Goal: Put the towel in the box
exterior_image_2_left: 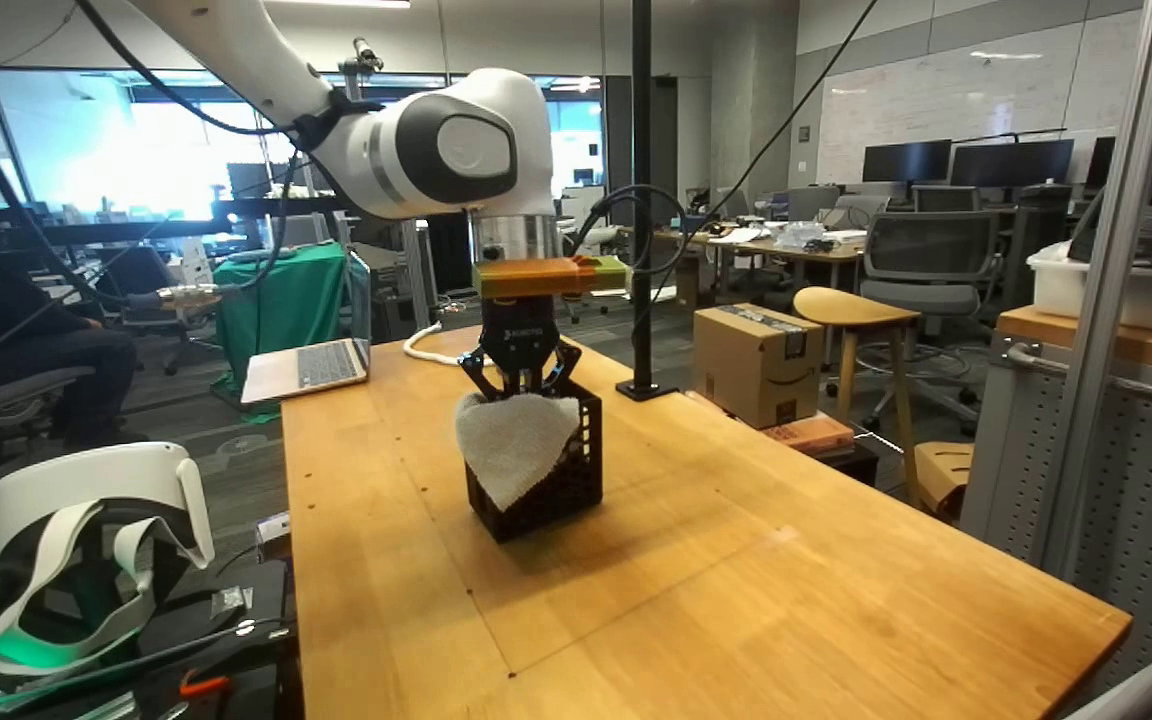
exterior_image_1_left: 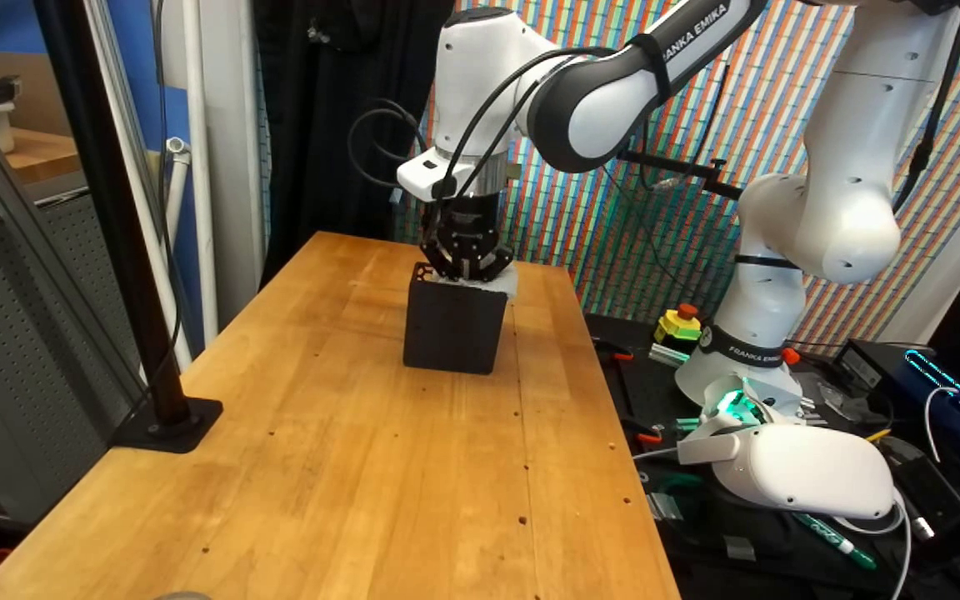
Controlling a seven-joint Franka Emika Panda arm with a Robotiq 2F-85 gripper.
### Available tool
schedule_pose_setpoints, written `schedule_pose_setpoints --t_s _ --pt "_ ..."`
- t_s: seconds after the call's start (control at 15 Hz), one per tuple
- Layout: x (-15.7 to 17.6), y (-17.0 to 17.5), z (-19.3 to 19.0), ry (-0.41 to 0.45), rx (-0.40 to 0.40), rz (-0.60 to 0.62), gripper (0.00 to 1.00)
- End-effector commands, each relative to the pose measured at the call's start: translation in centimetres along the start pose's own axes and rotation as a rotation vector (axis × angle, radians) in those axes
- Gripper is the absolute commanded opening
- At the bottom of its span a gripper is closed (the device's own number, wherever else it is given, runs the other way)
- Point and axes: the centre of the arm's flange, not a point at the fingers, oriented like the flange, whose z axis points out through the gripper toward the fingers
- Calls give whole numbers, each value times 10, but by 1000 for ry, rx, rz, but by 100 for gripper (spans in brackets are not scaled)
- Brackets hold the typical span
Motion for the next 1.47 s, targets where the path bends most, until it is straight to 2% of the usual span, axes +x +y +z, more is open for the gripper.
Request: schedule_pose_setpoints --t_s 0.0,0.13,0.27,0.47,1.07,1.4 --pt "-14 35 50 47 108 28 15" --pt "-24 47 73 64 162 62 15" --pt "-29 51 74 77 190 84 15" --pt "-24 47 65 76 174 92 15" --pt "20 -10 -35 -37 -41 13 15" --pt "21 -49 -73 -70 -158 55 16"
